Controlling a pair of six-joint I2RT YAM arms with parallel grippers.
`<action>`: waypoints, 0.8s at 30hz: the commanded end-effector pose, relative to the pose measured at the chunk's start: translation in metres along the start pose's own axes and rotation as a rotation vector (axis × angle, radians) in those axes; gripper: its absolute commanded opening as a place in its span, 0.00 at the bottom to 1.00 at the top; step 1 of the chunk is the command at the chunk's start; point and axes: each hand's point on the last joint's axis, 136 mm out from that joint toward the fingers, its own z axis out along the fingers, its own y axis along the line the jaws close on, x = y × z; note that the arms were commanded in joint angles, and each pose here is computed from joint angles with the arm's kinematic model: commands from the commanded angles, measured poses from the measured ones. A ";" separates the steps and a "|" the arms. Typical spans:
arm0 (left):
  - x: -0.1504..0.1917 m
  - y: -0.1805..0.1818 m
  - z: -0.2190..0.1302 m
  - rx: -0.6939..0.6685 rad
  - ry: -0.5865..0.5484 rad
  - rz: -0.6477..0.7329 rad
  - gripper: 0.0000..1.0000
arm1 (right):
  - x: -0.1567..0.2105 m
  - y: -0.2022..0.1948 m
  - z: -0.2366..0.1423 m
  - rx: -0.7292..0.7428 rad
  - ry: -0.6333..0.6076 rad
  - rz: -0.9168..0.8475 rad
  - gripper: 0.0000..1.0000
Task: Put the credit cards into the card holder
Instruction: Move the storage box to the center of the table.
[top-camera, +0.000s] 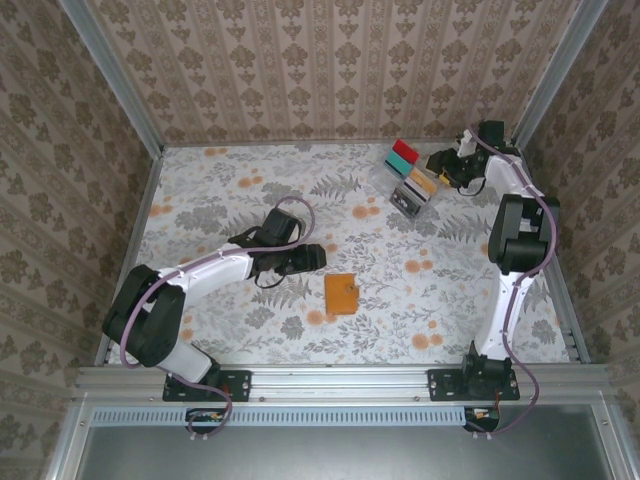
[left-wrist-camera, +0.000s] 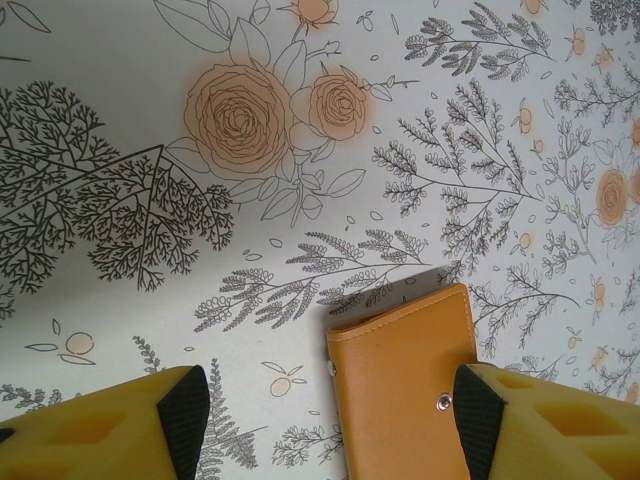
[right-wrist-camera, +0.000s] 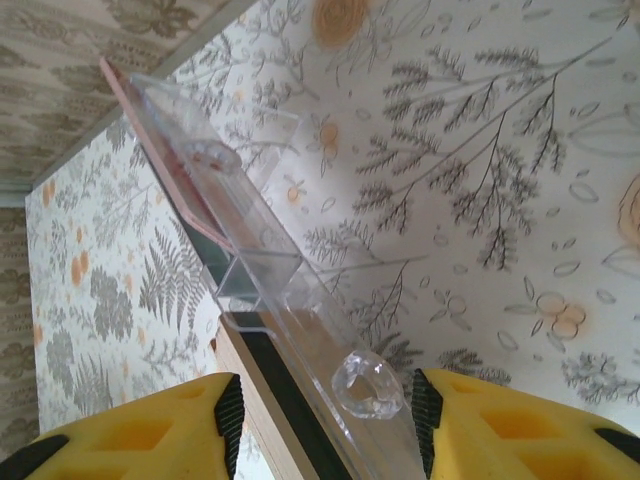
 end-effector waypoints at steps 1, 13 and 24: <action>-0.005 -0.005 -0.006 0.022 -0.014 0.013 0.69 | 0.015 0.025 -0.017 -0.043 0.031 -0.046 0.49; 0.001 -0.001 -0.012 0.024 -0.021 0.002 0.68 | 0.043 0.006 -0.015 0.045 0.092 -0.067 0.35; 0.002 -0.002 -0.013 0.026 -0.024 0.001 0.68 | 0.056 0.007 -0.024 0.064 0.091 -0.087 0.21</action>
